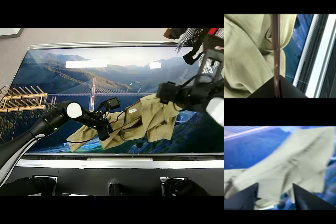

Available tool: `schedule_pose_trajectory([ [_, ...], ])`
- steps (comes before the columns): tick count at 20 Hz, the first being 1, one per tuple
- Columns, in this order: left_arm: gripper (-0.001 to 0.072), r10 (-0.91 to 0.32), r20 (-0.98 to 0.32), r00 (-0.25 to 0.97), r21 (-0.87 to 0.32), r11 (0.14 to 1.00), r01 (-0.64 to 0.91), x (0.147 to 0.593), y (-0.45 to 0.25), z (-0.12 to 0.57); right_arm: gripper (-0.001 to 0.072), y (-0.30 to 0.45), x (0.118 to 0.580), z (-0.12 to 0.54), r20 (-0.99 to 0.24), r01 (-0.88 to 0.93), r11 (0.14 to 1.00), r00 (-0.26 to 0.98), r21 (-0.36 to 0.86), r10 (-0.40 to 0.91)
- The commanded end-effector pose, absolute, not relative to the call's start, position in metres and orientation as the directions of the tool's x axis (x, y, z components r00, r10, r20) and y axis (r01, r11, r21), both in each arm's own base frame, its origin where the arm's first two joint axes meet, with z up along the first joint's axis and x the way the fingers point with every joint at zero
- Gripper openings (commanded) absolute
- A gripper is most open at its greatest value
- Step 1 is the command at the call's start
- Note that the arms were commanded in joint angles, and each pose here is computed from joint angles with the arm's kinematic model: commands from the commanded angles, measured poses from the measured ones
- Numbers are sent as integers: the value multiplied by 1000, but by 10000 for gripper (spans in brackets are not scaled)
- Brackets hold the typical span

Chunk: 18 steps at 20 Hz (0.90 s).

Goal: Fold the clothes and pants, and hang the long-sleeved shirts on hangers.

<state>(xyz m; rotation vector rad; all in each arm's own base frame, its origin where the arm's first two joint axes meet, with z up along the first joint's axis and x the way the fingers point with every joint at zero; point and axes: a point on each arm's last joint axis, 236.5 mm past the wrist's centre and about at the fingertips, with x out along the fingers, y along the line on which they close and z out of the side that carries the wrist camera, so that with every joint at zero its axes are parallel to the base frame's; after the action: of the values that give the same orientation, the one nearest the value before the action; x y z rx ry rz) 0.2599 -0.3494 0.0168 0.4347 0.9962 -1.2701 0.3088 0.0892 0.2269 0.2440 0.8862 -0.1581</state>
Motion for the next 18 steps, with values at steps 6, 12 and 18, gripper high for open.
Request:
schedule_pose_trajectory([
  [6, 18, -584, -811, -28, -247, 298, 922, 260, -349, 17, 594, 79, 333, 248, -786, -329, 939, 552, 101, 278],
  [12, 19, -584, -812, -27, -247, 301, 921, 261, -348, 16, 573, 142, 327, 238, -754, -909, 354, 390, -222, 529],
  [18, 19, -583, -812, -27, -246, 301, 921, 261, -348, 16, 563, 151, 333, 213, -774, -941, 306, 300, -144, 558],
])
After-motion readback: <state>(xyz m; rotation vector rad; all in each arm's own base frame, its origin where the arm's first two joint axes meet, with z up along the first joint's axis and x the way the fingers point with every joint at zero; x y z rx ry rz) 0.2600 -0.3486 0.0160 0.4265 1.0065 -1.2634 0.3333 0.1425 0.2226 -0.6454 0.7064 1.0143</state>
